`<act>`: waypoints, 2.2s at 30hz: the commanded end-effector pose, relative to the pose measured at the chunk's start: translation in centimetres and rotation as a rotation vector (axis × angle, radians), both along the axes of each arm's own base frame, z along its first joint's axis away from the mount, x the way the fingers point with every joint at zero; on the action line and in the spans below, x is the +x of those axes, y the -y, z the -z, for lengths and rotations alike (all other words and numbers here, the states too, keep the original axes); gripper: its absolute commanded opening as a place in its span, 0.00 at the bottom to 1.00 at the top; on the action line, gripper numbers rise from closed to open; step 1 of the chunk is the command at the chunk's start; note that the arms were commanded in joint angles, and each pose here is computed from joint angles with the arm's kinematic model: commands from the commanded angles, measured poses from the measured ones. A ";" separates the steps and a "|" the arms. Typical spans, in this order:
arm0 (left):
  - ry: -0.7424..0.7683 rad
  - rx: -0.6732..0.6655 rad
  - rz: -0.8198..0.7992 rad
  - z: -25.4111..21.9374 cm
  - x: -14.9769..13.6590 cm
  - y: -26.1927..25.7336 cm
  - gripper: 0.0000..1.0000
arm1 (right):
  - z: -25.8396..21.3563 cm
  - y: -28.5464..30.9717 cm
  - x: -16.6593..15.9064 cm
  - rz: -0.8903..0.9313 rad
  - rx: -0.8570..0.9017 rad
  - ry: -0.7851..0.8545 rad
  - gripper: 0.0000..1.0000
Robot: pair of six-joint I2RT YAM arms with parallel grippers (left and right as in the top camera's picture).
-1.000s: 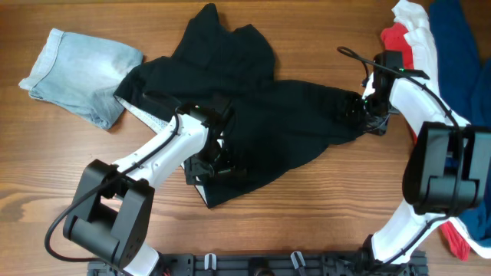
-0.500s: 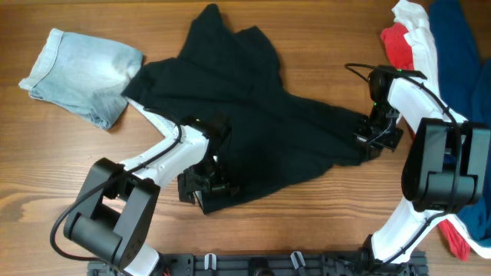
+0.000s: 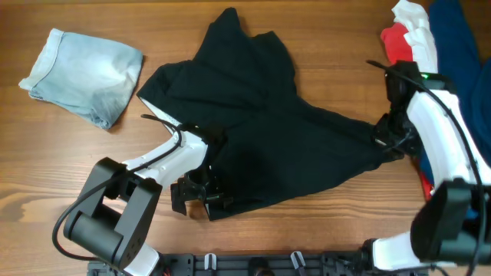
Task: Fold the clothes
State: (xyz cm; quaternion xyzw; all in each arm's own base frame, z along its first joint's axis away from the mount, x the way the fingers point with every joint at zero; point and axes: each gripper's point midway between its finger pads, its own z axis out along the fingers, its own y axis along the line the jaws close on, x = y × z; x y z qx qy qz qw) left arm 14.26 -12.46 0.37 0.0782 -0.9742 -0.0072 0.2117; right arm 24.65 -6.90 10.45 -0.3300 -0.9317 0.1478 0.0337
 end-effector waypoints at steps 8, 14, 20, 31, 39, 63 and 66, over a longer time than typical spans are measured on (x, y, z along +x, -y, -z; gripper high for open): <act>-0.004 0.048 -0.007 0.2 -0.2 -0.9 0.99 | -2.6 0.2 -1.7 -0.009 -0.022 0.052 0.04; -0.033 -0.034 -0.039 0.0 -0.5 0.7 0.68 | -2.6 0.2 -1.5 -0.008 -0.022 0.061 0.04; -0.055 -0.076 -0.057 -0.2 -0.8 1.5 0.33 | -2.6 0.2 -1.4 -0.008 -0.022 0.063 0.04; -0.035 -0.012 -0.068 0.0 -0.6 0.5 0.04 | -2.4 -0.3 -1.2 -0.055 0.013 0.061 0.04; 0.066 -0.072 -0.060 -0.5 1.2 1.5 0.04 | -2.3 -1.0 -1.3 -0.101 0.058 0.047 0.08; 0.838 -0.444 -0.170 -7.4 19.2 5.6 0.78 | -6.6 -10.9 15.0 -0.612 0.549 0.762 0.66; 0.795 -0.441 -0.204 -5.3 20.6 5.1 0.78 | -6.2 -11.8 17.1 -0.634 0.587 0.759 0.65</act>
